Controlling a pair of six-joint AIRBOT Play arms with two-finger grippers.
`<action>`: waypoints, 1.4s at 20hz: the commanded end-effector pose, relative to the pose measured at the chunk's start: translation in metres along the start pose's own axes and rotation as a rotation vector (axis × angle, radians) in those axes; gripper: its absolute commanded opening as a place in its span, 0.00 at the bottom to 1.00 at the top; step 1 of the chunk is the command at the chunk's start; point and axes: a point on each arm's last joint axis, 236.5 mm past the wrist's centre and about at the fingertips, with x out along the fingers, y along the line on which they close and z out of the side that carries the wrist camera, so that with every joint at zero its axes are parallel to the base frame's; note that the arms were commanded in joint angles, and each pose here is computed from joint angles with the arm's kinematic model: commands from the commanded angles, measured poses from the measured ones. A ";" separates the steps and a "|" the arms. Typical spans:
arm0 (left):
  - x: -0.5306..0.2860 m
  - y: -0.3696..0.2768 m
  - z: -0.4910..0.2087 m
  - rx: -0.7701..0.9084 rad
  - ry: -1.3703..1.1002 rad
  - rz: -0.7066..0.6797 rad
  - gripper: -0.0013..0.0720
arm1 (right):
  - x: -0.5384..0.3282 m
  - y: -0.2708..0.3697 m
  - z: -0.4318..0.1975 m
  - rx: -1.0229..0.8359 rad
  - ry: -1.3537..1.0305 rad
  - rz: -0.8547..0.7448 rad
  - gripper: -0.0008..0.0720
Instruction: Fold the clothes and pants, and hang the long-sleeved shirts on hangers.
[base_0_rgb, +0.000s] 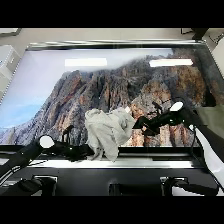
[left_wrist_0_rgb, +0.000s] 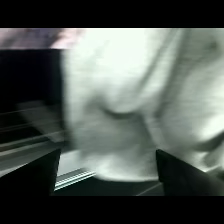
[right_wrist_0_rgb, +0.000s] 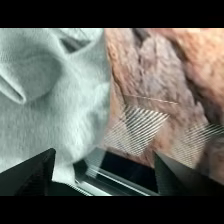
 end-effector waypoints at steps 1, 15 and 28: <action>0.021 0.004 0.007 -0.065 -0.040 0.001 0.65 | 0.008 0.002 0.007 0.023 -0.015 0.027 1.00; -0.119 -0.005 0.082 0.183 -0.371 0.153 0.04 | -0.127 0.099 0.087 -0.332 -0.486 -0.033 0.05; -0.508 -0.150 0.041 0.399 -1.507 -0.030 0.04 | -0.457 0.173 -0.099 -0.591 -1.354 -0.341 0.05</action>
